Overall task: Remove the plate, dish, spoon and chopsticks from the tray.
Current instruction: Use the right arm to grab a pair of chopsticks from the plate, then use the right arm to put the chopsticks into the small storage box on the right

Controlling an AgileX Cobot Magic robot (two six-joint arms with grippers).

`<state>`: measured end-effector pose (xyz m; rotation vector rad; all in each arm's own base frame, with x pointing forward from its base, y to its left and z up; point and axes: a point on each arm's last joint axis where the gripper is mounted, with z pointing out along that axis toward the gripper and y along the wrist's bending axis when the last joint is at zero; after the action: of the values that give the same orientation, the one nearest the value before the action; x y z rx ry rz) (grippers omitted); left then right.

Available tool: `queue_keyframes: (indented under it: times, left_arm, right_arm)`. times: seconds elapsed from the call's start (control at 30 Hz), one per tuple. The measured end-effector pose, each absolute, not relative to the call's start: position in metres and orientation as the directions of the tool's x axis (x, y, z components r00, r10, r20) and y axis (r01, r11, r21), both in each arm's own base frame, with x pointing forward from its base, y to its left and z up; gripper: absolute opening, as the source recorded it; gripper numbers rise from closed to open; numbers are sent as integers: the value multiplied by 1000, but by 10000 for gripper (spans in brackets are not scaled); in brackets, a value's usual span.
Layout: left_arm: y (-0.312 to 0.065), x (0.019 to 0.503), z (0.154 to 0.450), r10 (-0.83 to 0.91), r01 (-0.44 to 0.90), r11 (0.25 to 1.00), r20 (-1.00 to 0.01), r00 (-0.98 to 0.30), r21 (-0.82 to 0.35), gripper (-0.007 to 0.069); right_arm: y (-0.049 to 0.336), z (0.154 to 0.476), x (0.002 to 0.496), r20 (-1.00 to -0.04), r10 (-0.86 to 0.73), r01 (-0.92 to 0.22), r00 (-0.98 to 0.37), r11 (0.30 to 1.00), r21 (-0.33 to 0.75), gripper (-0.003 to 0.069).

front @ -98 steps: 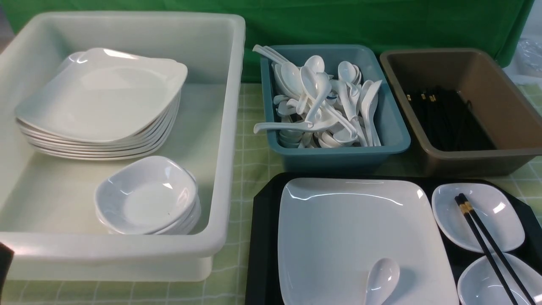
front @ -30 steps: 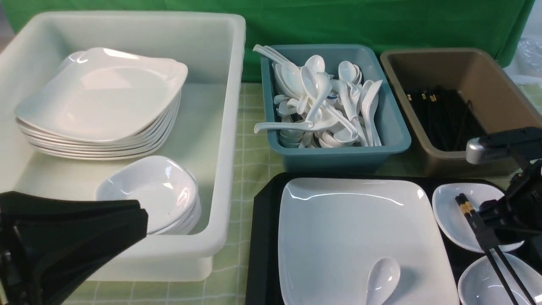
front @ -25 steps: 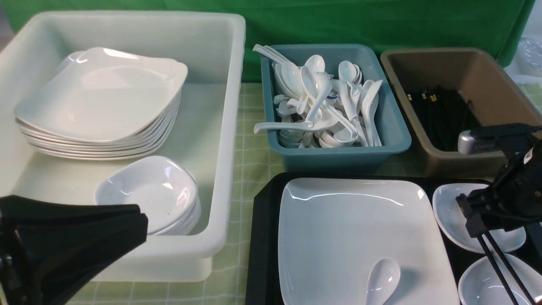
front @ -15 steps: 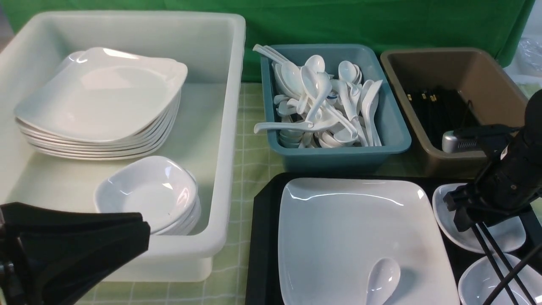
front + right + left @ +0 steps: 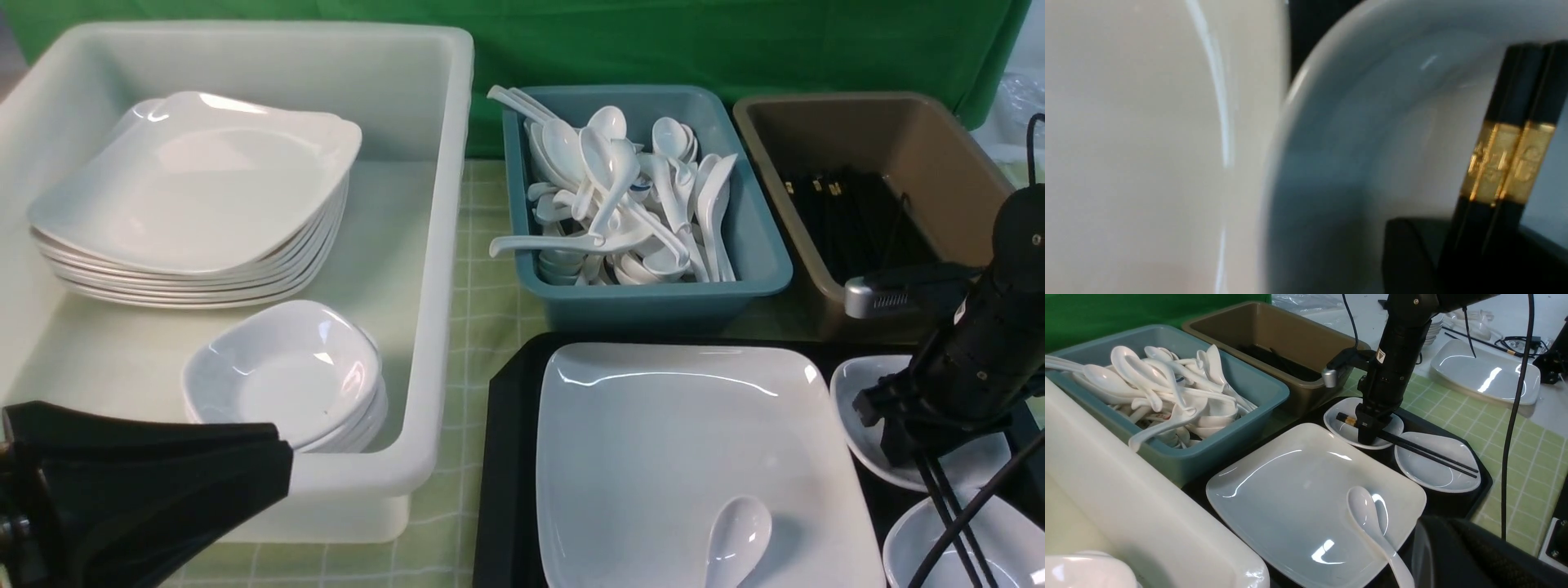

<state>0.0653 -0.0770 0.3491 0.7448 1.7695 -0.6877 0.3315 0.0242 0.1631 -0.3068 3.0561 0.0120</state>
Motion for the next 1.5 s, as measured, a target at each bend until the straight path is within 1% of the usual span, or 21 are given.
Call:
queue_keyframes:
  times: [0.07, 0.1, 0.27, 0.37, 0.43, 0.5, 0.53, 0.57, 0.6, 0.73, 0.83, 0.93, 1.0, 1.07, 1.1, 1.13, 1.2, 1.27, 1.3, 1.4, 1.5]
  left_arm:
    - [-77, 65, 349, 159, 761, 641, -953, -258, -99, 24]
    - [-77, 65, 349, 159, 761, 641, -953, -258, -99, 24]
    - [-77, 66, 350, 153, 759, 644, -956, -252, -97, 24]
    - [-76, 68, 354, 118, 749, 656, -967, -224, -93, 24]
    - [-76, 69, 357, 91, 741, 666, -976, -200, -90, 24]
    - [-75, 71, 361, 57, 730, 677, -984, -171, -87, 24]
    - [-75, 73, 365, 25, 720, 689, -990, -140, -84, 24]
    - [-74, 73, 365, 23, 719, 690, -990, -137, -84, 24]
    - [-74, 74, 367, 8, 713, 696, -992, -122, -82, 24]
    - [-73, 75, 369, -10, 707, 702, -994, -104, -82, 24]
    - [-74, 75, 369, -14, 706, 703, -994, -107, -85, 24]
    - [-74, 75, 369, -16, 706, 703, -994, -109, -89, 24]
    - [-73, 75, 369, -15, 705, 703, -994, -107, -87, 24]
    - [-73, 75, 369, -14, 705, 704, -994, -105, -84, 24]
    - [-73, 75, 369, -13, 705, 705, -994, -104, -83, 24]
    - [-73, 75, 369, -14, 705, 705, -995, -103, -83, 24]
    - [-73, 75, 369, -9, 704, 706, -995, -100, -77, 24]
    - [-73, 75, 369, 1, 703, 708, -996, -91, -64, 24]
    - [-73, 76, 369, 5, 702, 709, -996, -88, -59, 24]
    - [-73, 76, 369, 21, 700, 713, -997, -76, -38, 24]
    - [-72, 77, 369, 47, 694, 720, -997, -55, -4, 24]
  right_arm:
    - [24, 165, 330, -65, -218, -219, -974, 976, 0, 167]
    - [24, 167, 330, -67, -230, -231, -971, 973, -1, 137]
    - [24, 184, 325, -98, -261, -261, -960, 965, -6, 141]
    - [28, 219, 316, -143, -275, -282, -951, 959, 32, 141]
    - [32, 235, 315, -185, -279, -295, -942, 953, 64, 141]
    - [40, 262, 317, -282, -262, -307, -923, 943, 131, 141]
    - [44, 289, 328, -388, -222, -307, -895, 935, 174, 141]
    - [44, 291, 330, -397, -215, -305, -892, 935, 179, 141]
    - [42, 308, 344, -464, -172, -292, -869, 935, 200, 141]
    - [26, 328, 393, -563, -22, -233, -826, 924, 305, 141]
    - [0, 320, 450, -602, 107, -162, -791, 912, 376, 141]
    - [-24, 300, 496, -653, 164, -118, -739, 924, 365, 141]
    - [-32, 284, 514, -667, 176, -90, -724, 934, 345, 141]
    - [-36, 272, 523, -667, 177, -68, -724, 944, 324, 176]
    - [-38, 266, 524, -661, 171, -62, -730, 948, 313, 214]
    - [-39, 262, 524, -651, 158, -60, -743, 952, 299, 289]
    - [-40, 259, 523, -635, 133, -63, -761, 959, 276, 401]
    - [-40, 263, 518, -618, 108, -71, -779, 964, 258, 485]
    - [-40, 265, 515, -603, 95, -76, -792, 965, 251, 507]
    - [-39, 281, 503, -573, 55, -97, -817, 968, 231, 509]
    - [-33, 320, 470, -495, -34, -136, -868, 976, 171, 369]
